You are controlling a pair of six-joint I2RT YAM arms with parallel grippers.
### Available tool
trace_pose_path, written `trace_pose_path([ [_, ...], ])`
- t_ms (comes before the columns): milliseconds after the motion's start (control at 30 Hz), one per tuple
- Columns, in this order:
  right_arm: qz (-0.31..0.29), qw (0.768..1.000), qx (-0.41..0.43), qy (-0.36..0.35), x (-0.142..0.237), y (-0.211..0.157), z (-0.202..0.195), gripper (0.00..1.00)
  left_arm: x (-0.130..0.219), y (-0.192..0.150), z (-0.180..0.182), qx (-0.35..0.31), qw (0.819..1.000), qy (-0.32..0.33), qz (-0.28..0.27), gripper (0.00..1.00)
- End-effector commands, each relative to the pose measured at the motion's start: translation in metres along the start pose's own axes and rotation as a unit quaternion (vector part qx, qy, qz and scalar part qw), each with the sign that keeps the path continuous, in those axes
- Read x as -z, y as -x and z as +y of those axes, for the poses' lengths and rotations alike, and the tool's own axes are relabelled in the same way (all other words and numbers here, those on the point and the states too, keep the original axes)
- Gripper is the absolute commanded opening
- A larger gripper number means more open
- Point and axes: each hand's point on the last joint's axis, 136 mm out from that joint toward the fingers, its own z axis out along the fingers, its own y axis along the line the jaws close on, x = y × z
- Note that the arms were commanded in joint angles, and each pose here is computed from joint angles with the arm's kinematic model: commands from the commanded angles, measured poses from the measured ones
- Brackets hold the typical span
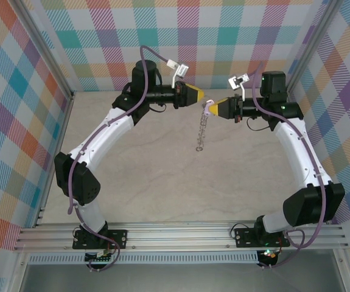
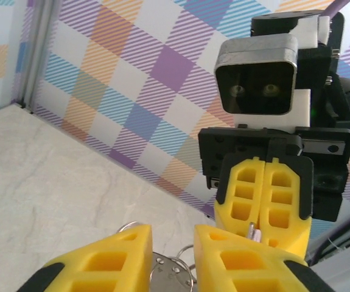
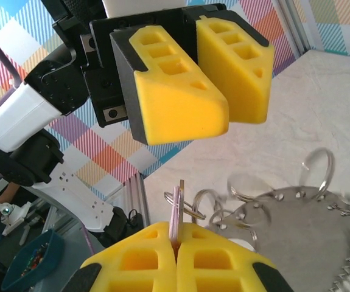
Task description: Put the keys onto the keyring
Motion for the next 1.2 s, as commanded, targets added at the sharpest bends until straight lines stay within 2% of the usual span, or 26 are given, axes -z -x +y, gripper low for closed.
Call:
trace_pose_path([
  [0,0.005,1.000,-0.024,0.004,0.000,0.003,-0.002,0.00,0.006,0.008,0.012,0.000,1.000,0.017,-0.021,0.29],
  [200,0.012,0.998,-0.057,-0.001,-0.005,0.000,-0.022,0.00,0.023,0.008,0.036,0.019,0.998,0.051,-0.038,0.39],
  [467,0.022,0.994,-0.102,0.014,-0.027,-0.005,-0.063,0.00,0.060,0.013,0.071,0.044,0.990,0.109,-0.073,0.46],
  [700,0.052,0.990,-0.126,0.037,-0.075,-0.002,-0.102,0.00,0.086,0.016,0.098,0.070,0.981,0.152,-0.097,0.47],
  [933,0.079,0.984,-0.142,0.069,-0.127,-0.001,-0.130,0.00,0.098,0.015,0.105,0.074,0.978,0.169,-0.103,0.47],
  [1033,0.089,0.980,-0.159,0.075,-0.138,-0.012,-0.141,0.00,0.102,0.014,0.106,0.075,0.977,0.173,-0.103,0.47],
  [1167,0.104,0.972,-0.199,0.065,-0.146,-0.052,-0.159,0.00,0.103,0.011,0.107,0.080,0.976,0.174,-0.103,0.47],
])
